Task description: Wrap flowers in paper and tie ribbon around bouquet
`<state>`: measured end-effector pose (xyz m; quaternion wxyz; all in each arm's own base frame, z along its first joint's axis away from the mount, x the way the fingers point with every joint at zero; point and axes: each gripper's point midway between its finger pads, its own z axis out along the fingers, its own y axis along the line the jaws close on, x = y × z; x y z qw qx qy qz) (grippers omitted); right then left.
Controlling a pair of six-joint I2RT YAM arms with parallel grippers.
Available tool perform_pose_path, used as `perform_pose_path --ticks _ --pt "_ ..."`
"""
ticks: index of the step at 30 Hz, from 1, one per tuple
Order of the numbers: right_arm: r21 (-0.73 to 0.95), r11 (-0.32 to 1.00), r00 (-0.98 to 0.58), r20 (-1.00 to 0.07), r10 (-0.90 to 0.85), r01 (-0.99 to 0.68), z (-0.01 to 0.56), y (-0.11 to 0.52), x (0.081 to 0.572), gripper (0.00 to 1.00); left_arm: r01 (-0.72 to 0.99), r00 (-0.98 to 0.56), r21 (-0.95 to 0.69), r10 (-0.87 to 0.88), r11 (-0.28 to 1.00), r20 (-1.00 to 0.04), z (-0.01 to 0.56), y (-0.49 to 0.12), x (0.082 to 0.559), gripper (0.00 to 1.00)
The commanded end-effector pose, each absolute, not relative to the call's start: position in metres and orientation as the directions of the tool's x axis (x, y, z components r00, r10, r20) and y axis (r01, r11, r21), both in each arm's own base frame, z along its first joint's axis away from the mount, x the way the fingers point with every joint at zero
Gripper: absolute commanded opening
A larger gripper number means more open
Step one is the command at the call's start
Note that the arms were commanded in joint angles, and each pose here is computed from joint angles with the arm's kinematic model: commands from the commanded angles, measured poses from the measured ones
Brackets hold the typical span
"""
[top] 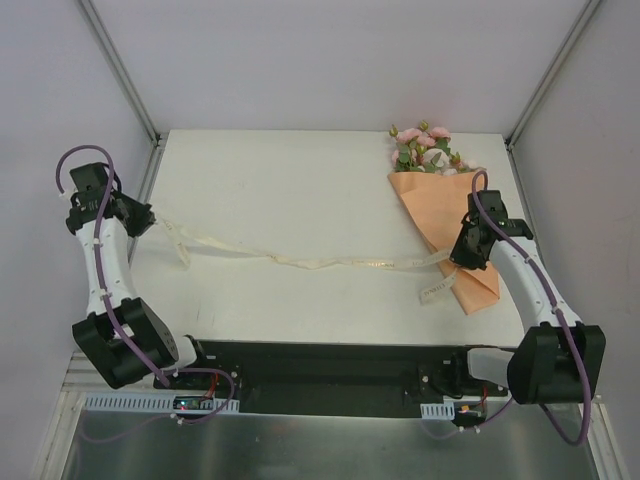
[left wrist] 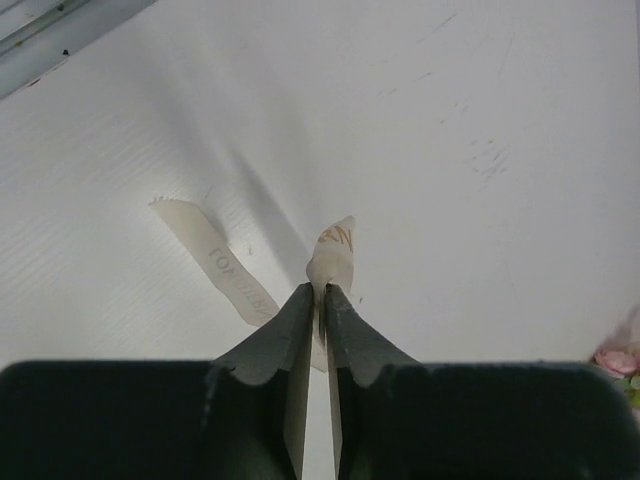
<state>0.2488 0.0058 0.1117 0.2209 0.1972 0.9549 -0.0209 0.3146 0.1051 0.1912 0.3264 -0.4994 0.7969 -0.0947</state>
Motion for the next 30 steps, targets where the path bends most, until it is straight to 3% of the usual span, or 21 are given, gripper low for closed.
perform_pose_path --ticks 1,2,6,9,14,16,17,20,21,23,24,29,30 --pt "0.077 0.916 -0.814 -0.434 0.386 0.393 0.112 0.005 0.257 0.01 -0.74 -0.247 -0.478 -0.852 0.473 -0.461 0.203 0.121 0.319 0.13" --pt "0.075 0.917 -0.818 -0.428 0.384 0.391 0.11 0.004 0.257 0.01 -0.74 -0.249 -0.479 -0.854 0.472 -0.458 0.202 0.122 0.32 0.3" --pt "0.073 0.921 -0.838 -0.393 0.379 0.383 0.099 0.005 0.25 0.01 -0.645 -0.305 -0.56 -0.847 0.52 -0.434 0.21 0.103 0.333 0.74" --pt "0.112 0.918 -0.857 -0.33 0.396 0.381 0.086 0.012 0.242 0.01 -0.392 -0.42 -0.693 -0.788 0.606 -0.451 0.23 0.052 0.354 0.98" --pt "0.214 0.882 -0.854 -0.234 0.464 0.421 0.068 0.024 0.228 0.01 -0.086 -0.606 -0.758 -0.638 0.646 -0.476 0.253 -0.056 0.376 0.99" --pt "0.236 0.857 -0.833 -0.222 0.507 0.458 0.067 0.022 0.223 0.01 0.023 -0.701 -0.816 -0.573 0.578 -0.425 0.251 -0.124 0.375 0.99" --pt "0.24 0.85 -0.825 -0.226 0.518 0.469 0.067 0.021 0.221 0.01 0.122 -0.715 -0.836 -0.537 0.535 -0.447 0.253 -0.151 0.388 0.99" --pt "0.264 0.82 -0.784 -0.254 0.567 0.508 0.074 0.018 0.214 0.01 0.19 -0.845 -0.891 -0.394 0.412 -0.362 0.228 -0.255 0.38 0.99" --pt "0.262 0.815 -0.775 -0.261 0.576 0.517 0.076 0.016 0.211 0.01 0.263 -0.837 -0.893 -0.374 0.365 -0.399 0.242 -0.282 0.387 0.99" --pt "0.276 0.808 -0.756 -0.291 0.586 0.52 0.083 0.016 0.207 0.01 0.271 -0.886 -0.902 -0.279 0.335 -0.37 0.211 -0.345 0.379 0.99" --pt "0.269 0.806 -0.755 -0.287 0.59 0.528 0.083 0.015 0.202 0.01 0.316 -0.87 -0.903 -0.291 0.292 -0.398 0.224 -0.365 0.387 0.99" --pt "0.287 0.798 -0.739 -0.306 0.6 0.529 0.09 0.018 0.185 0.01 0.301 -0.885 -0.902 -0.261 0.31 -0.385 0.173 -0.451 0.394 0.99" --pt "0.283 0.797 -0.735 -0.311 0.602 0.534 0.09 0.016 0.183 0.01 0.327 -0.882 -0.902 -0.253 0.282 -0.398 0.184 -0.472 0.392 0.99"
